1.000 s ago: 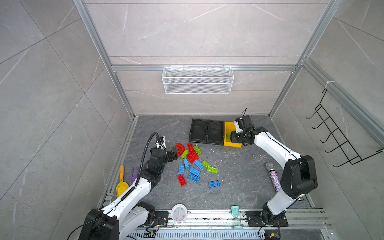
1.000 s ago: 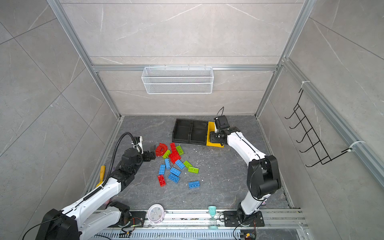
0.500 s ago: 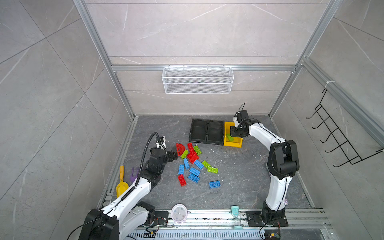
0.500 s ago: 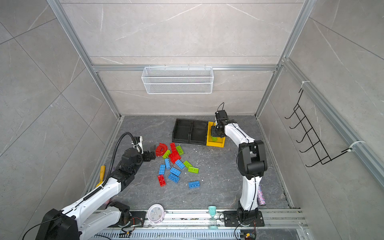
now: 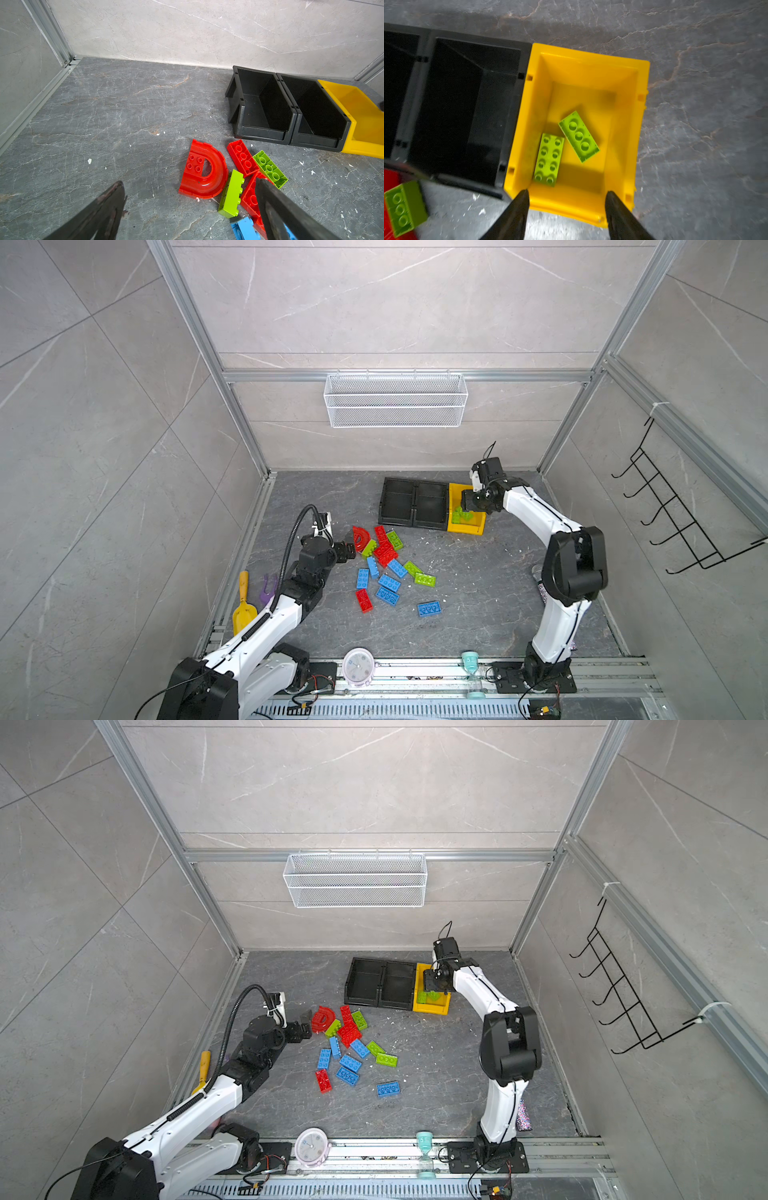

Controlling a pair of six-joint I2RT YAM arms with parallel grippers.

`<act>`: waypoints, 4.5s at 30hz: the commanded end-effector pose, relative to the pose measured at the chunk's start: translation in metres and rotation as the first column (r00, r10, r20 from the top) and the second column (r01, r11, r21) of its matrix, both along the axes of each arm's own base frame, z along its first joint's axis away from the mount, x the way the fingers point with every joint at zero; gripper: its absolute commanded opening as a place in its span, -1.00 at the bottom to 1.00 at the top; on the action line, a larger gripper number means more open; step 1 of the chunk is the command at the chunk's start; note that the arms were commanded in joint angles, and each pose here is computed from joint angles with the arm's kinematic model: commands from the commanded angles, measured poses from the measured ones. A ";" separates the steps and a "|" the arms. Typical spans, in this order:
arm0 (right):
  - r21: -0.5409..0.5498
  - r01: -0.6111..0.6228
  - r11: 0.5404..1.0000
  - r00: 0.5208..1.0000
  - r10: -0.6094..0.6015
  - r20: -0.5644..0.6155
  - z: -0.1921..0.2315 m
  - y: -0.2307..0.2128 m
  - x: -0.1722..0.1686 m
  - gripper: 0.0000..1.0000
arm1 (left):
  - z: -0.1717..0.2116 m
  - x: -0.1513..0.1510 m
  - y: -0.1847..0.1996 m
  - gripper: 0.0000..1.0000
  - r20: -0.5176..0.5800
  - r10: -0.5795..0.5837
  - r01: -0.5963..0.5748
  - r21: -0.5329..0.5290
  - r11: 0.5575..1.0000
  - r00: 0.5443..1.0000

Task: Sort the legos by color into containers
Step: 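Move the right gripper back toward the brick pile, then lower the right gripper onto a lime-green brick and grasp it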

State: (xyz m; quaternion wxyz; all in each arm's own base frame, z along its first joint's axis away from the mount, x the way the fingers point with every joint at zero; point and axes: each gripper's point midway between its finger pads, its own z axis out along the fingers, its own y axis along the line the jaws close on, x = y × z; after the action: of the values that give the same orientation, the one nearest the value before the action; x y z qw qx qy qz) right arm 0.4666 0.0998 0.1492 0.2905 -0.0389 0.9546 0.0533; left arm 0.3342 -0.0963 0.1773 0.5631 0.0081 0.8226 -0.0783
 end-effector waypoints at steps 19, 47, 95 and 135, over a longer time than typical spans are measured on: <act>-0.071 -0.654 0.753 0.756 0.646 -0.110 -0.046 0.155 -0.197 0.45 | 0.015 0.000 0.003 1.00 0.063 0.008 -0.007 -0.007 1.000 0.998; -0.247 -0.486 0.839 0.861 0.411 -0.300 -0.114 0.130 -0.184 0.58 | 0.017 -0.001 0.002 1.00 0.065 0.002 -0.002 -0.005 1.000 0.998; 0.041 -0.269 0.962 0.917 0.269 -0.296 -0.117 0.122 -0.150 0.54 | 0.019 -0.001 0.004 1.00 0.063 0.010 -0.010 -0.004 1.000 0.998; 0.211 -0.055 0.976 0.952 0.115 -0.285 -0.122 0.124 -0.099 0.36 | 0.012 0.002 0.001 1.00 0.046 0.006 -0.006 -0.004 1.000 0.999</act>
State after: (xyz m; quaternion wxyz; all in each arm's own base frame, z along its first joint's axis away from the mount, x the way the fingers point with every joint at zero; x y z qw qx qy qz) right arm 0.3575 0.2243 0.0291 0.1390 -0.0554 0.9737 0.1721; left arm 0.3316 -0.0951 0.1744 0.5631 0.0096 0.8228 -0.0765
